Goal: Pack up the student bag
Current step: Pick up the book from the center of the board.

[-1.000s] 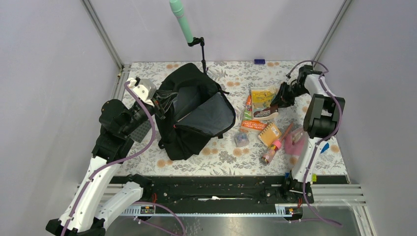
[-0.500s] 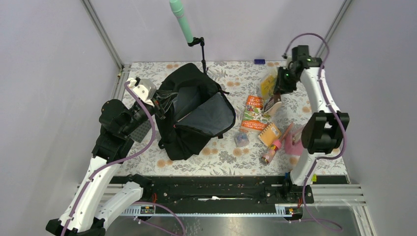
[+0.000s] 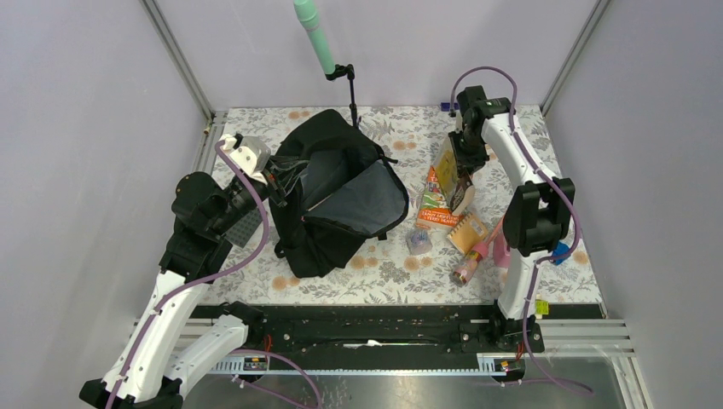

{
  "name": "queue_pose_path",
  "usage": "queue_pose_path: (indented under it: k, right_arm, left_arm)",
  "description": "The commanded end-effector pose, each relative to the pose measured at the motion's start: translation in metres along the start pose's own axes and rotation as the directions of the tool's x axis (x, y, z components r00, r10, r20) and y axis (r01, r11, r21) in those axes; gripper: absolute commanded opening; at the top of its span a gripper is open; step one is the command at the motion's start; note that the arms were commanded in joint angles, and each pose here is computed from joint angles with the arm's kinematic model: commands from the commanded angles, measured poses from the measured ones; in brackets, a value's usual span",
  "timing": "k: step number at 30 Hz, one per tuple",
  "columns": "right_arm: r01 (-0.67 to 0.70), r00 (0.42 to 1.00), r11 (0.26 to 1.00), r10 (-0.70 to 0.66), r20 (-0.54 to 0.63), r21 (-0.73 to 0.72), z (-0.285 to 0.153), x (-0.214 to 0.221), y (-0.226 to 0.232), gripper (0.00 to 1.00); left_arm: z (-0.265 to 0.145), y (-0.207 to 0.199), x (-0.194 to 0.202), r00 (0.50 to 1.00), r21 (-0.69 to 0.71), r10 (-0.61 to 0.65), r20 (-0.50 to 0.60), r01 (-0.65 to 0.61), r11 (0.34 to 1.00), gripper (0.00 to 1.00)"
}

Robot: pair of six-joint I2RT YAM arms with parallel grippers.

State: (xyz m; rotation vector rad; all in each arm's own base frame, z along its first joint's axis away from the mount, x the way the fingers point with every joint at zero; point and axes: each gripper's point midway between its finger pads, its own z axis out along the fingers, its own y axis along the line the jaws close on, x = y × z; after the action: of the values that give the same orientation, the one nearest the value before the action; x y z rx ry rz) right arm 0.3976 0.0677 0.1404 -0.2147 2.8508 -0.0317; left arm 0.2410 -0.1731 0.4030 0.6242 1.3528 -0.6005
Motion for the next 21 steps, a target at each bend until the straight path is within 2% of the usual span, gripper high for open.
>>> queue_pose_path:
  k: [1, 3, 8, 11, 15, 18, 21]
  right_arm:
    - [0.036, 0.998, 0.999, -0.037, 0.041, 0.024, -0.011, -0.010, -0.001, 0.24]
    - [0.038, 0.999, 0.999, -0.039, 0.037, 0.022, -0.007, -0.009, 0.000, 0.31]
    - [0.042, 0.999, 0.999, -0.041, 0.028, -0.010, 0.006, -0.005, 0.005, 0.41]
    - [0.043, 0.999, 0.999, -0.042, 0.010, -0.012, 0.013, -0.002, 0.006, 0.55]
    - [0.043, 0.999, 0.999, -0.043, -0.008, -0.021, 0.022, 0.000, 0.008, 0.56]
    - [0.040, 0.999, 0.998, -0.040, -0.015, -0.040, 0.030, 0.000, 0.012, 0.61]
    - [0.035, 0.999, 0.998, -0.037, -0.037, -0.046, 0.038, 0.002, 0.014, 0.62]
  left_arm:
    - [0.000, -0.004, -0.020, 0.997, 0.023, 0.022, 0.076, -0.024, 0.999, 0.00]
    - [0.000, -0.004, -0.019, 0.997, 0.023, 0.022, 0.075, -0.024, 0.999, 0.00]
    - [0.000, -0.005, -0.021, 0.997, 0.024, 0.024, 0.079, -0.026, 0.999, 0.00]
    - [0.001, -0.004, -0.020, 0.997, 0.023, 0.023, 0.077, -0.024, 0.999, 0.00]
    - [0.000, -0.004, -0.021, 0.997, 0.022, 0.024, 0.079, -0.025, 0.999, 0.00]
    - [0.000, -0.004, -0.020, 0.997, 0.020, 0.024, 0.079, -0.025, 0.999, 0.00]
    - [-0.001, -0.004, -0.021, 0.996, 0.019, 0.025, 0.082, -0.026, 0.999, 0.00]
